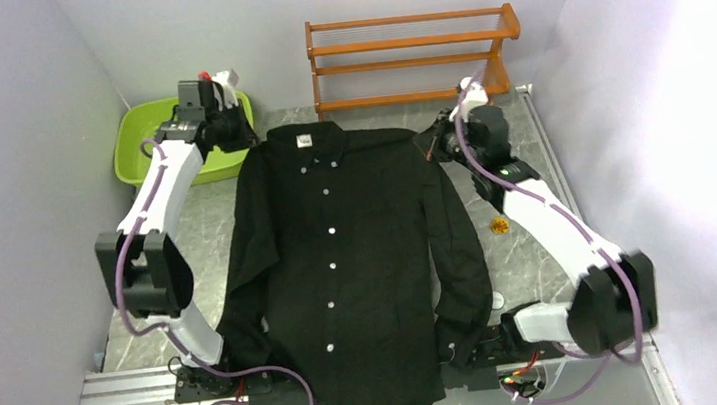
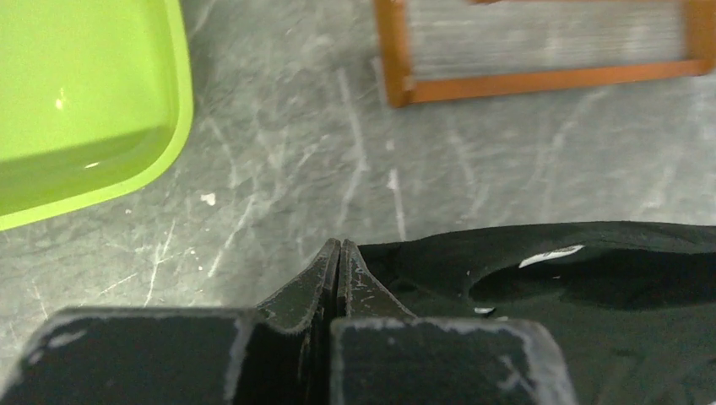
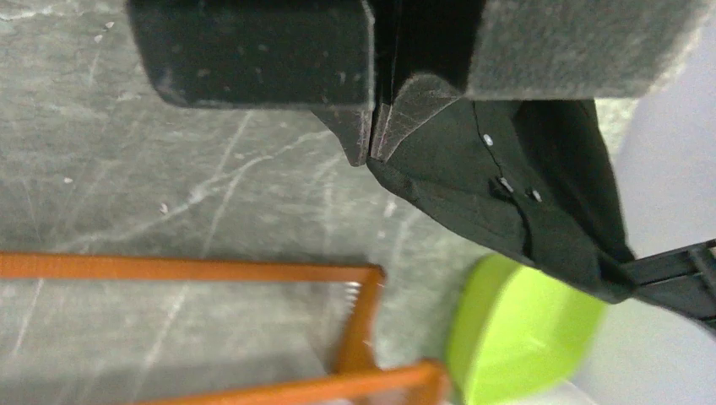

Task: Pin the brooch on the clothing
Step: Flatten out the clothes at the center of the board.

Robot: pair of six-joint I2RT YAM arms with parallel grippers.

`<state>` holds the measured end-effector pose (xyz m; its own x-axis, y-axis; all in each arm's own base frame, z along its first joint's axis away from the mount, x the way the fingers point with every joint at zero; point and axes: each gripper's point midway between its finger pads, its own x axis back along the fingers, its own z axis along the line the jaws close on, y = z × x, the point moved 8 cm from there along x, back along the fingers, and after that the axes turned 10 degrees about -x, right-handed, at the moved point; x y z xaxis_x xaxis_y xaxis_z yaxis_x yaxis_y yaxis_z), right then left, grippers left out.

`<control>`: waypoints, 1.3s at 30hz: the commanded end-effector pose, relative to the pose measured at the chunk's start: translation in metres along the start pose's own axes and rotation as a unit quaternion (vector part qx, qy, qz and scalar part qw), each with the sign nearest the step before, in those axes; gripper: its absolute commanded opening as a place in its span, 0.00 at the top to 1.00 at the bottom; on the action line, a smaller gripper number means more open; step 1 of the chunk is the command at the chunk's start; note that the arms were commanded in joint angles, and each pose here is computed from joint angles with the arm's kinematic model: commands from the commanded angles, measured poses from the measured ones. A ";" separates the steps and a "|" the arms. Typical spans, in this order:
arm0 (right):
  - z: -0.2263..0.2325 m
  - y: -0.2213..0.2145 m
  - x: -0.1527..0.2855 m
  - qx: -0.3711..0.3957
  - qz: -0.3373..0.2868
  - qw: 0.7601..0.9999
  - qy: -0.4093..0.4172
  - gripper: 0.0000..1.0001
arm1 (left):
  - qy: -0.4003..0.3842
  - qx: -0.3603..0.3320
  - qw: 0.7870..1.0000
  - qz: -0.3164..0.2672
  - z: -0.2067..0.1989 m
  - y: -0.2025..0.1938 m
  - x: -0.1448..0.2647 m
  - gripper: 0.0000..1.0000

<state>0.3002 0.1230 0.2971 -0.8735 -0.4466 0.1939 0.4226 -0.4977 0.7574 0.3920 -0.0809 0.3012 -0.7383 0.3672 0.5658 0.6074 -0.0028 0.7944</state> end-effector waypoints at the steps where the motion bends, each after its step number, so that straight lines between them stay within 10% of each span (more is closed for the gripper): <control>1: -0.028 0.015 -0.056 0.024 -0.015 0.998 -0.064 1.00 | 0.069 -0.020 0.997 -0.026 0.029 0.007 -0.033 0.97; 4: -0.054 0.016 -0.097 0.022 0.035 0.994 -0.101 0.97 | 0.099 -0.014 0.995 -0.013 0.042 0.010 -0.052 0.86; 7: -0.064 0.021 -0.115 0.022 0.071 0.990 -0.123 0.54 | 0.133 -0.014 0.991 -0.011 0.047 0.024 -0.047 0.10; 8: -0.064 0.021 -0.114 0.026 0.068 0.989 -0.130 0.39 | 0.141 -0.017 0.990 -0.011 0.046 0.027 -0.041 0.06; 12: -0.056 0.017 -0.083 0.030 0.042 0.991 -0.127 0.06 | 0.147 -0.018 0.988 -0.036 0.037 0.019 -0.005 0.05; 26: -0.044 -0.157 -0.074 -0.037 0.317 0.947 -0.041 0.06 | 0.160 0.169 0.966 0.112 0.019 -0.140 0.045 0.06; 39: -0.075 -0.195 -0.078 -0.062 0.363 0.926 -0.084 0.06 | 0.177 0.307 0.921 0.163 0.023 -0.200 0.080 0.06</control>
<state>0.3011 0.1952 0.0966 -0.3942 -0.5847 0.7090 0.9172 -0.2013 0.3439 0.2357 -0.0241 0.1753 -0.4750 0.0962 0.8747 0.8075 0.4427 0.3898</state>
